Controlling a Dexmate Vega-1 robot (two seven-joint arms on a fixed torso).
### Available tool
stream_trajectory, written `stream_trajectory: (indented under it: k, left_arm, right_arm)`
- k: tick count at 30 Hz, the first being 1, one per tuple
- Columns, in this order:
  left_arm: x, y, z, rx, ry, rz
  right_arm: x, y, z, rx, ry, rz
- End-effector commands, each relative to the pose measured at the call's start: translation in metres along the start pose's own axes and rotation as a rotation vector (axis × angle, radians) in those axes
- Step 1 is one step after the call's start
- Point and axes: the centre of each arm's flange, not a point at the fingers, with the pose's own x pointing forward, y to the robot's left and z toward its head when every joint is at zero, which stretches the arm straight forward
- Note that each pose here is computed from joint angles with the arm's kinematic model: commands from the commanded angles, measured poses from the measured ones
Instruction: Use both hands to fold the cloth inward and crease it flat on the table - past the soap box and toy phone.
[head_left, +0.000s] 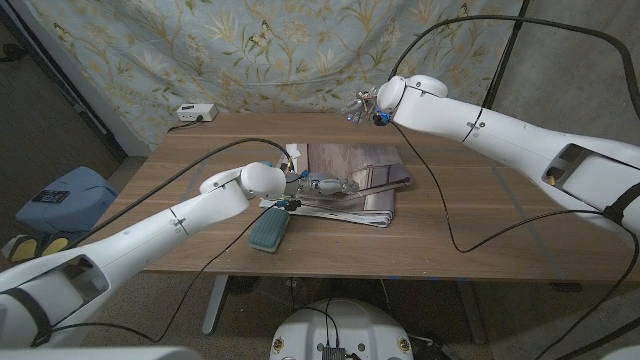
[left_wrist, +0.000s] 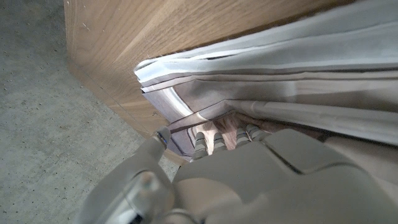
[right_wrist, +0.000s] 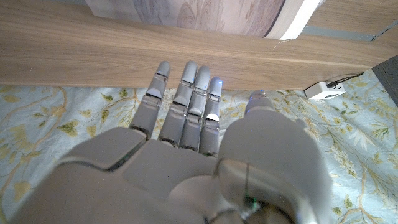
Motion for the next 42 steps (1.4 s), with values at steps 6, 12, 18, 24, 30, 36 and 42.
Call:
stream_trajectory:
  k: [6, 12, 18, 24, 30, 36, 42]
  left_arm:
    - [0.002, 0.007, -0.022, 0.149, -0.143, -0.080]
    - [0.001, 0.006, -0.020, 0.235, -0.196, -0.120]
    - [0.001, 0.007, -0.020, 0.268, -0.187, -0.144]
    - [0.000, 0.011, -0.020, 0.264, -0.177, -0.131]
    - [0.000, 0.017, -0.020, 0.246, -0.178, -0.121]
    - [0.000, 0.020, -0.021, 0.233, -0.180, -0.113]
    - [0.002, 0.021, -0.023, 0.224, -0.178, -0.109]
  right_arm:
    - [-0.015, -0.001, -0.018, 0.002, -0.006, -0.107]
    - [-0.018, 0.000, -0.024, 0.018, 0.010, -0.119]
    - [-0.020, 0.001, -0.026, 0.034, 0.014, -0.124]
    - [-0.023, 0.000, -0.027, 0.039, 0.003, -0.129]
    - [-0.024, -0.001, -0.021, -0.053, -0.007, -0.094]
    - [-0.017, 0.019, -0.014, -0.201, -0.027, -0.076]
    - [-0.003, 0.044, -0.013, -0.289, -0.032, -0.076]
